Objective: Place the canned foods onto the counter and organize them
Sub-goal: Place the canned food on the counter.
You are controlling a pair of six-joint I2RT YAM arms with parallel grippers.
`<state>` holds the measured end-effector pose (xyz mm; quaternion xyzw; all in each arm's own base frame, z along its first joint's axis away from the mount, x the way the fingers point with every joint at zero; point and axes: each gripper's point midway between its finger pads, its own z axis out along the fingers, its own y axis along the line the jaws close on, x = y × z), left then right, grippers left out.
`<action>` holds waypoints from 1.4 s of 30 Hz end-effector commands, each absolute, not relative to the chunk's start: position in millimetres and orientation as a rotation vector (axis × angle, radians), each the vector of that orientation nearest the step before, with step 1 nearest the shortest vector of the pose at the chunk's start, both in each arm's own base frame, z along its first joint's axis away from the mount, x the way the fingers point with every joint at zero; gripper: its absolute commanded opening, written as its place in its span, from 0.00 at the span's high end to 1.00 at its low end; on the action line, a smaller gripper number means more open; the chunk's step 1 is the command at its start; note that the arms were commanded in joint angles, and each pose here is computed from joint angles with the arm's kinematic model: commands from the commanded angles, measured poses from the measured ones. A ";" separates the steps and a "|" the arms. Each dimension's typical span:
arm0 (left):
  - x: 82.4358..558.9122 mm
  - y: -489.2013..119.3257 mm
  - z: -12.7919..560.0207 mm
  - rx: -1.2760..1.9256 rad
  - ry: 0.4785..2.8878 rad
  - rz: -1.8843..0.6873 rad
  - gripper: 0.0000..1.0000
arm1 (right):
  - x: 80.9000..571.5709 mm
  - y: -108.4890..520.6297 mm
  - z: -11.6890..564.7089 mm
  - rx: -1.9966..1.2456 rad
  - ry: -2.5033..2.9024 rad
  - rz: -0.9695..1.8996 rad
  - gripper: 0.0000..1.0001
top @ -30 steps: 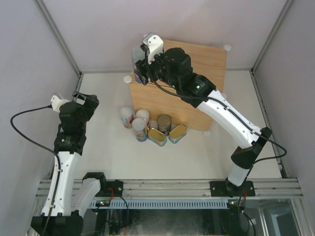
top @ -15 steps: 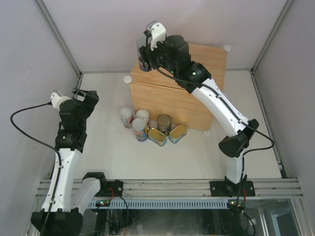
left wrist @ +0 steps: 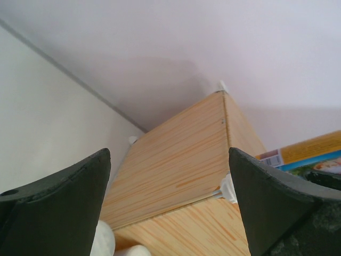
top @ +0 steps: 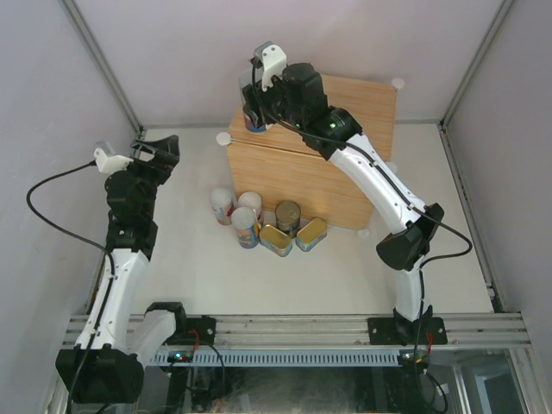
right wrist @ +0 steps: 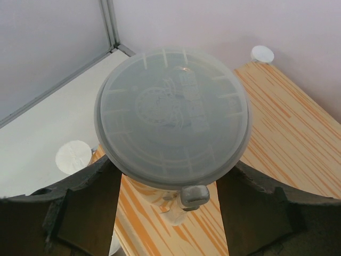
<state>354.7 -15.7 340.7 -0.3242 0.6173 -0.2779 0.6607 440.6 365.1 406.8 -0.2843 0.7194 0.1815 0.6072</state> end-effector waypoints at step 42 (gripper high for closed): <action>387.6 -102.6 413.9 -0.303 1.288 -0.938 0.04 | 453.1 335.8 459.8 -0.484 1.590 0.537 0.33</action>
